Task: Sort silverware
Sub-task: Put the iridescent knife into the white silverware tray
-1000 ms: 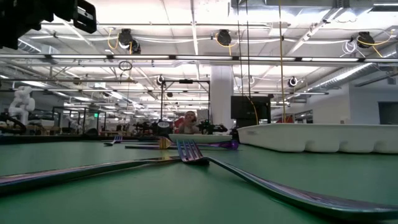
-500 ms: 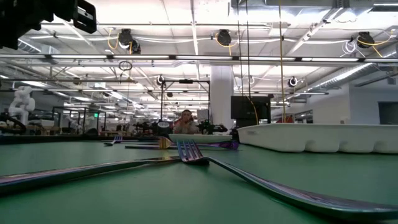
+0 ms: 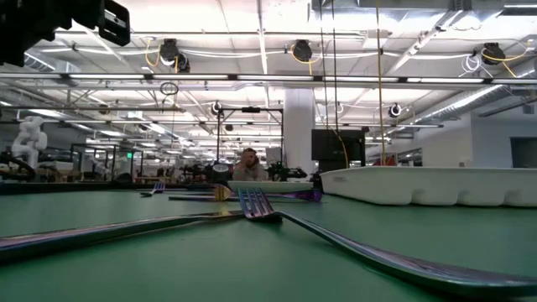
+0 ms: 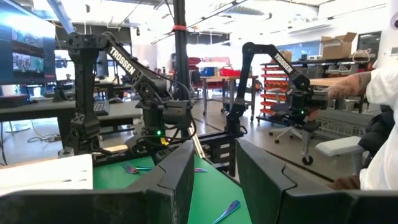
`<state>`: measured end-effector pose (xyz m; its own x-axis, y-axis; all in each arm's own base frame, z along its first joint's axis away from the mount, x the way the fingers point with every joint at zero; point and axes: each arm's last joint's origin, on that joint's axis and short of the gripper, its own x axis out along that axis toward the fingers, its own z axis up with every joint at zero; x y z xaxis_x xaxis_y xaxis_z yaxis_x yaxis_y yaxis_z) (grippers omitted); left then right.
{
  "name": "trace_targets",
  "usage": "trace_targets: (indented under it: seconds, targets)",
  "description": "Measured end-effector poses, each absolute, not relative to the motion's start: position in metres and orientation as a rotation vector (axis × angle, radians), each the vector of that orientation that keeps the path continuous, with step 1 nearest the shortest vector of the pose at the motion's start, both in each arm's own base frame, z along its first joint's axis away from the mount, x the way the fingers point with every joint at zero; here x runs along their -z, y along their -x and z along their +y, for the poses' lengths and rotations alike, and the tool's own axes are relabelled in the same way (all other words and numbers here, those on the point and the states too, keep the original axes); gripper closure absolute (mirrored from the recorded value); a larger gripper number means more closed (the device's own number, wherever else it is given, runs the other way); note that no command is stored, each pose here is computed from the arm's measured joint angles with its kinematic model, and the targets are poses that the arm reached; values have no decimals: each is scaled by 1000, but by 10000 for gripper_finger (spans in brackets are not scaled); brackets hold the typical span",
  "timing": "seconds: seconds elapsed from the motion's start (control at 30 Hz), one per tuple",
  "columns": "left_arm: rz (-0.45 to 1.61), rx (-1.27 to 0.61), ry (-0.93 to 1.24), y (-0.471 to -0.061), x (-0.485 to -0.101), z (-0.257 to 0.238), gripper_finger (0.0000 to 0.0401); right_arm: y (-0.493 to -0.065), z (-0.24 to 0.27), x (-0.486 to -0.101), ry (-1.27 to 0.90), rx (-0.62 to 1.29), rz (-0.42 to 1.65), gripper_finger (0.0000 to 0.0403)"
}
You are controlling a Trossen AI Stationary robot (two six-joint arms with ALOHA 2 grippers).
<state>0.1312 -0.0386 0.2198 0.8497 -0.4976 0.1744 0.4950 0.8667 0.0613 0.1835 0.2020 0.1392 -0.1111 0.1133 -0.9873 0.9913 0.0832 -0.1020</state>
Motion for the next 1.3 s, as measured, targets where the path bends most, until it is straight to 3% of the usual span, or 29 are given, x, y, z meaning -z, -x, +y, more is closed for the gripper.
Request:
trace_targets:
  seconds: [0.2, 0.6, 1.3]
  targets:
    - [-188, 523, -14, -131, -220, -39, 280, -188, 198, -139, -1207, 1186, 1404, 281]
    - [-188, 523, -14, -131, -220, -39, 280, -194, 194, -138, -1229, 1193, 1374, 342]
    - [-187, 523, -14, -131, -220, -39, 280, -194, 193, -132, -1202, 1222, 1356, 354]
